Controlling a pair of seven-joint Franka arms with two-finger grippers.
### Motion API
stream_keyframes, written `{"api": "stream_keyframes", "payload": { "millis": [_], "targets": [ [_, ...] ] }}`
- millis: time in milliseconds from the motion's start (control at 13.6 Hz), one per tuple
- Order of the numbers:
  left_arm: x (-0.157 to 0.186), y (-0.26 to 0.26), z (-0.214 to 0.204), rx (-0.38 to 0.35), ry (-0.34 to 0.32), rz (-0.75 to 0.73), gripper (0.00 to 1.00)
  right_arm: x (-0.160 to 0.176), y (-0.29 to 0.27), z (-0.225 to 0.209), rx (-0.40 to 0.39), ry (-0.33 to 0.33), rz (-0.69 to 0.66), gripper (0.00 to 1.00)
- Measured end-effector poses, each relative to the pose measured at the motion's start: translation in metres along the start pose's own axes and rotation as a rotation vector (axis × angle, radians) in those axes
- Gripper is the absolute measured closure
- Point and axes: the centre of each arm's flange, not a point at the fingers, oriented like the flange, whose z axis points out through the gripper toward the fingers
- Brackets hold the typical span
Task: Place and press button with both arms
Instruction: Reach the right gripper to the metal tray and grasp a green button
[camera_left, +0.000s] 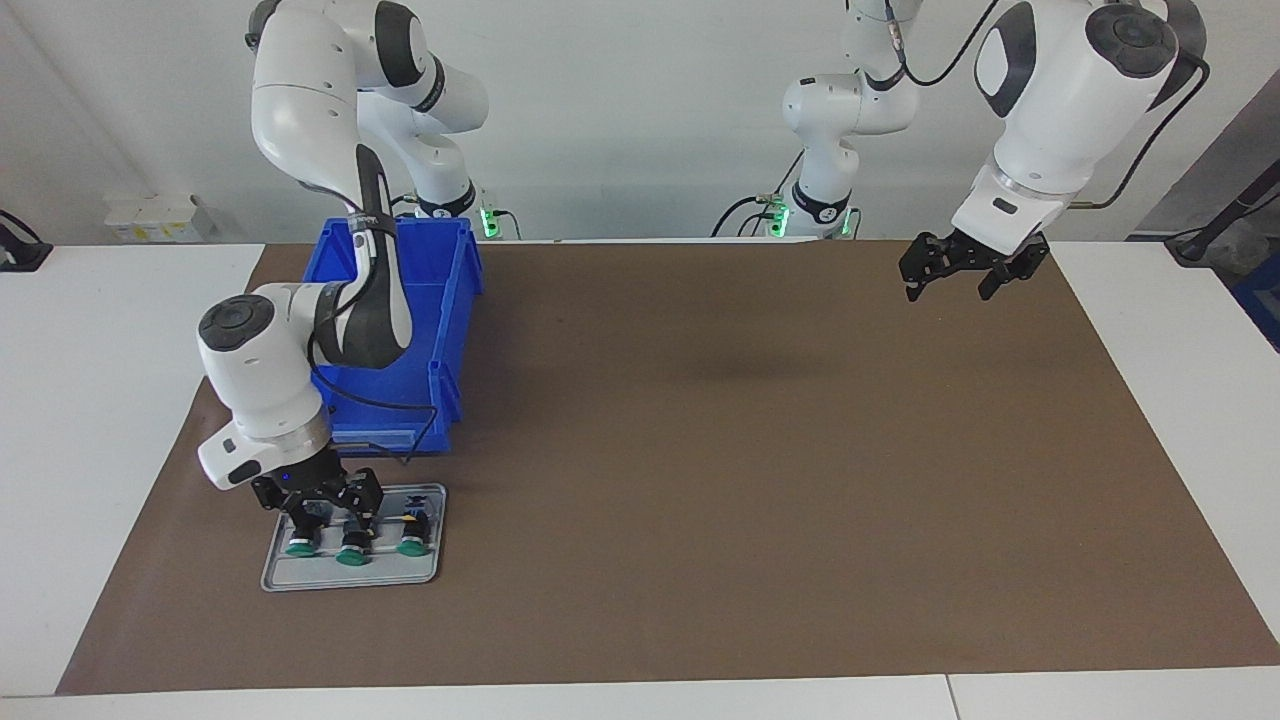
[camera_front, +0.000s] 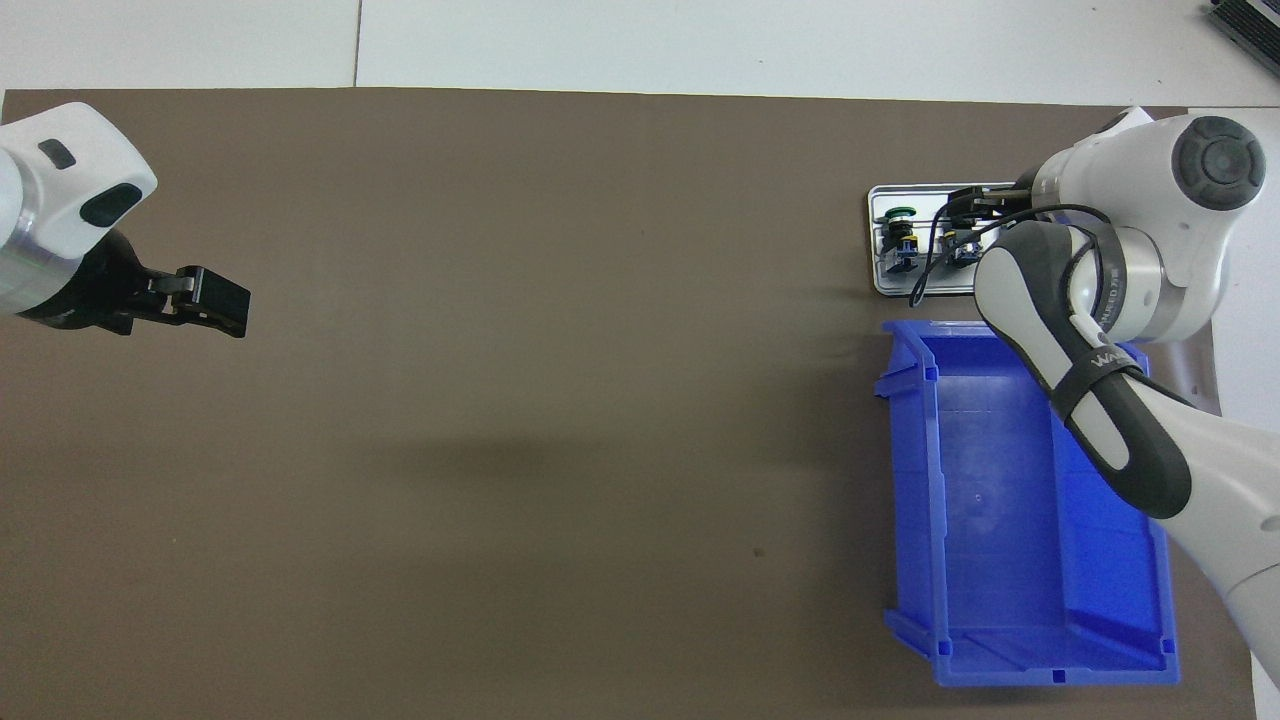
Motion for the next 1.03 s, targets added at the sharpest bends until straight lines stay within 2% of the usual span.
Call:
{"api": "stream_keyframes", "payload": {
  "millis": [74,147,221,809,956,1030],
  "targets": [
    [0.000,0.000,0.000,0.000,0.000,0.000,0.00,0.000,-0.001,0.004,0.001,0.004,-0.001,0.11],
    [0.000,0.000,0.000,0.000,0.000,0.000,0.00,-0.001,-0.002,0.010,0.001,0.005,-0.002,0.16],
    [0.000,0.000,0.000,0.000,0.000,0.000,0.00,-0.002,-0.003,0.015,0.002,0.002,-0.002,0.17],
    [0.000,0.000,0.000,0.000,0.000,0.000,0.00,-0.018,0.000,0.041,0.031,-0.035,-0.041,0.20],
    [0.000,0.000,0.000,0.000,0.000,0.000,0.00,-0.022,0.002,0.045,0.030,-0.035,-0.047,0.39],
    [0.000,0.000,0.000,0.000,0.000,0.000,0.00,-0.023,0.003,0.046,0.030,-0.036,-0.053,0.53]
  ]
}}
